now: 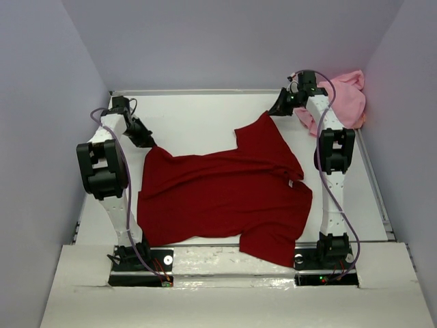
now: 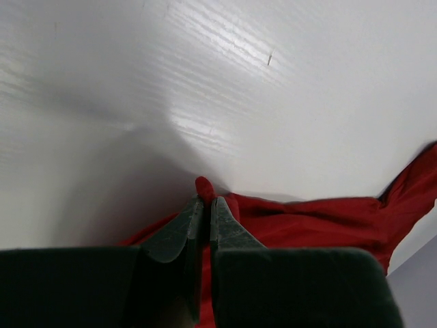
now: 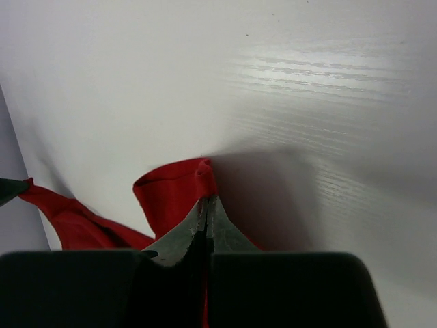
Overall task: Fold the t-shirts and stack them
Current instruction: Grap the side of the flattened tshirt furthest away from the robot with both arms
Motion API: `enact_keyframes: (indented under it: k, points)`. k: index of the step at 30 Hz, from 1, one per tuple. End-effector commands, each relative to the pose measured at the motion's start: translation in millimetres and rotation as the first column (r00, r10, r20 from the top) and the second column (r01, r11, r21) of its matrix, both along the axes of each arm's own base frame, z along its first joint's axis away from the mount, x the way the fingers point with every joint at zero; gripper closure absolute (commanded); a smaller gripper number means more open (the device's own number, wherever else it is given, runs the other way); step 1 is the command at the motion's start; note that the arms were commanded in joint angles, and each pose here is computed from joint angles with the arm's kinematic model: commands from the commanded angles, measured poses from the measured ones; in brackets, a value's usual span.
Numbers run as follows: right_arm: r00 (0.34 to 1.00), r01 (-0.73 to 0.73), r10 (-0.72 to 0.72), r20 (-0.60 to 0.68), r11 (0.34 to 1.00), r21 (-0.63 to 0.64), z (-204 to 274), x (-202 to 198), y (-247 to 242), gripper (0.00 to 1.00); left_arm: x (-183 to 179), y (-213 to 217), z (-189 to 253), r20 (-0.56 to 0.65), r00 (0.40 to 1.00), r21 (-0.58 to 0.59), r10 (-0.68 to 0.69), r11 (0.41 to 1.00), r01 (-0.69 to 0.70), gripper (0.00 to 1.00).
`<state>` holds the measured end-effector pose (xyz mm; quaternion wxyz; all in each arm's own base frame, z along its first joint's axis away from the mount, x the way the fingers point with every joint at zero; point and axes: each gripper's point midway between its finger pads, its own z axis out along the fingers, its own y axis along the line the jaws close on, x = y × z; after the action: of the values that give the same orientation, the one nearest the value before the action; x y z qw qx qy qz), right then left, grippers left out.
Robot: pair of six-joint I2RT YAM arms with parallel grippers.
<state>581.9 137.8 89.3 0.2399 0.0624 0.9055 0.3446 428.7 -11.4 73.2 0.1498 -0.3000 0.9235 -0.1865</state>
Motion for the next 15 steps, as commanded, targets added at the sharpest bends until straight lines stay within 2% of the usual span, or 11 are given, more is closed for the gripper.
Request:
enact_keyframes:
  k: [1,15]
  points:
    - [0.985,-0.033,0.021,0.171,0.997,0.071,64.9,18.8,14.0,1.0,18.0,4.6,11.2,0.046,0.999,-0.001,-0.004,1.0,0.004,1.0]
    - [0.958,-0.059,0.014,0.287,0.987,0.149,116.3,27.0,18.4,1.0,81.1,16.7,23.5,0.129,0.991,-0.052,0.047,0.998,-0.041,1.0]
